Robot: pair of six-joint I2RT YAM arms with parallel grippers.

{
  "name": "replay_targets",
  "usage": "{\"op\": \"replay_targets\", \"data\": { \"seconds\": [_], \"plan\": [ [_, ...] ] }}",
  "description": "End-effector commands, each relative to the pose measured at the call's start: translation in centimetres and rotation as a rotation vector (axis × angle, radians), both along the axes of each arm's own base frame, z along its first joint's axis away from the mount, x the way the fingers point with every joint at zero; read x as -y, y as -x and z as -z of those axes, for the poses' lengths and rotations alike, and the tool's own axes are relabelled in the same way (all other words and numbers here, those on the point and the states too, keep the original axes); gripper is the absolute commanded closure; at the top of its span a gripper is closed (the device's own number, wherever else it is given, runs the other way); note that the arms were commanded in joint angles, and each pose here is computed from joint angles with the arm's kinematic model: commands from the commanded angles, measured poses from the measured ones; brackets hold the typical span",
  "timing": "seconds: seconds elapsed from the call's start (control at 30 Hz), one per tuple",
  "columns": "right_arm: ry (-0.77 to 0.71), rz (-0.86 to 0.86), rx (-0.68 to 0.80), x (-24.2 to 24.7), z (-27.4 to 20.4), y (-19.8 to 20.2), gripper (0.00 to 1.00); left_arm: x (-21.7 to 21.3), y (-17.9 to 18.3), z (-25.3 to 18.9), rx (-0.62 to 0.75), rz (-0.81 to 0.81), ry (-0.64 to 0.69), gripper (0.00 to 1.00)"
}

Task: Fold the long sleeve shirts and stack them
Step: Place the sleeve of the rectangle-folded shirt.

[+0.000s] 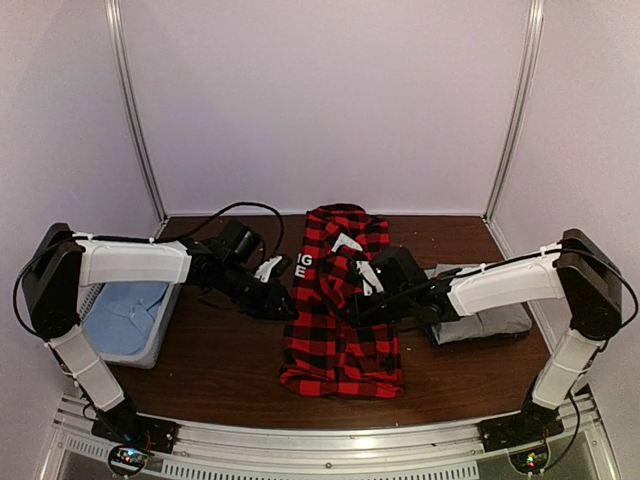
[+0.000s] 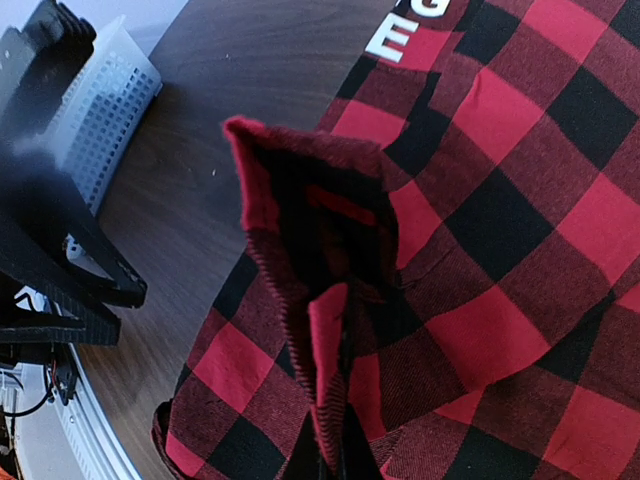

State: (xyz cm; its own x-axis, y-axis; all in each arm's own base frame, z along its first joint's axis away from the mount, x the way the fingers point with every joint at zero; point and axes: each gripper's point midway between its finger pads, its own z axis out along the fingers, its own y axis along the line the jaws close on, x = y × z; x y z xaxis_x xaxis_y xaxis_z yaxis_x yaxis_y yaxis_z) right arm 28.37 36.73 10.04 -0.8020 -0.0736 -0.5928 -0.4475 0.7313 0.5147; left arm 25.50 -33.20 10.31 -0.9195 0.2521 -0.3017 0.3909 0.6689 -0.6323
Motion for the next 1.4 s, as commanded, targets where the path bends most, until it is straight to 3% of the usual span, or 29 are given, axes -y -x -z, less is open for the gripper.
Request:
{"op": "replay_targets", "data": {
  "seconds": [0.0, 0.6, 1.37],
  "plan": [
    [-0.008, -0.039, -0.023, -1.5, 0.4, 1.1, 1.00, 0.1, -0.9, -1.2, 0.049, -0.022, 0.046, 0.71],
    [0.034, -0.189, -0.082, -3.5, 2.8, 6.0, 1.00, -0.5, -0.9, -0.3, 0.047, -0.044, 0.039, 0.72],
    [0.094, -0.232, -0.099, -3.7, 4.4, 8.2, 1.00, -0.3, -0.6, 0.4, 0.020, -0.043, 0.056, 0.73]
  ]
}}
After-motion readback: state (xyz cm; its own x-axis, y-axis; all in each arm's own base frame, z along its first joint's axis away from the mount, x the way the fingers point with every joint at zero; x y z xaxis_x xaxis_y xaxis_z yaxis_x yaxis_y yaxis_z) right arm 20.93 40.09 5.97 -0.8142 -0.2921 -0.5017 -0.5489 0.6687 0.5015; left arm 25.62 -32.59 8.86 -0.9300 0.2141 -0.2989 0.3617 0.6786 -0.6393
